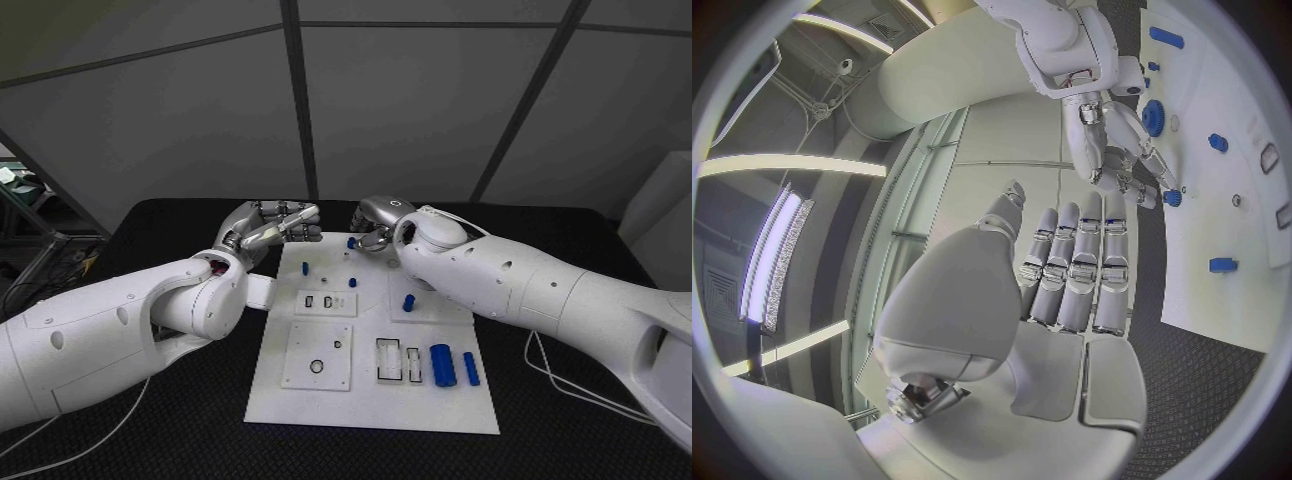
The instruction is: Assemble the parts on the task board
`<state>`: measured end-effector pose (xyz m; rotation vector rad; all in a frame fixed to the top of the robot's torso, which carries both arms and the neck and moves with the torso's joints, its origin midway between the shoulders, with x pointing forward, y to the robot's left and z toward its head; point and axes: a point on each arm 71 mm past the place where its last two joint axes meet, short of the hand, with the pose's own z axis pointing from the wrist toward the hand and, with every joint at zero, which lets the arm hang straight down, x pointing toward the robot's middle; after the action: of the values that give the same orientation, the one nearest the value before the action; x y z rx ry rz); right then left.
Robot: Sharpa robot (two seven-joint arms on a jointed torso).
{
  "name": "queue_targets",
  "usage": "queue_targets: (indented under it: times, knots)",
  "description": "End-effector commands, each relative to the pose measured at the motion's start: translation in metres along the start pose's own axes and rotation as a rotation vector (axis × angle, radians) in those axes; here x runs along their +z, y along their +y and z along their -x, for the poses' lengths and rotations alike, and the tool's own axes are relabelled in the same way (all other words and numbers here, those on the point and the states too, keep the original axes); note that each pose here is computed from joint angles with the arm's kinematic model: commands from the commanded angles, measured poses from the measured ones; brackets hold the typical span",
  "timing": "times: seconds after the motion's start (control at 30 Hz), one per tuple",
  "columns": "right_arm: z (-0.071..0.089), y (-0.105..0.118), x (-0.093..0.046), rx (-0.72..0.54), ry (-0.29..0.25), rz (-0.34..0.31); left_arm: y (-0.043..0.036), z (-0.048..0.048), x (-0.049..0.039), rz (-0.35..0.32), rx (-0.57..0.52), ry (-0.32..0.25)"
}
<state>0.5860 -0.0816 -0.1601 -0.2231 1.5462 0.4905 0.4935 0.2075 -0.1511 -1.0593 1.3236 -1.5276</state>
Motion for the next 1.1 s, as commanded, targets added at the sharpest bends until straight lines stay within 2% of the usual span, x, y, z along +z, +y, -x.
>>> queue_targets:
  times: [0.03, 0.23, 0.4, 0.6, 0.77, 1.1]
  knots:
    - [0.006, -0.002, -0.004, -0.001, -0.040, 0.012, -0.0020, 0.0005, 0.0002, -0.008, 0.002, 0.010]
    - [0.016, -0.024, -0.025, 0.027, -0.076, -0.003, -0.0025, 0.0058, -0.0012, -0.007, 0.007, 0.001]
    - [0.030, -0.055, -0.051, 0.110, -0.090, -0.053, -0.0026, 0.0089, -0.0021, -0.006, 0.009, -0.003]
    - [0.039, -0.090, -0.073, 0.202, -0.038, -0.145, -0.0020, 0.0110, -0.0020, -0.004, 0.010, -0.005]
    - [0.038, -0.106, -0.079, 0.215, 0.030, -0.193, -0.0014, 0.0119, -0.0015, -0.003, 0.009, -0.007]
    - [0.029, -0.109, -0.070, 0.195, 0.103, -0.224, -0.0001, 0.0113, 0.0003, 0.000, 0.006, -0.005]
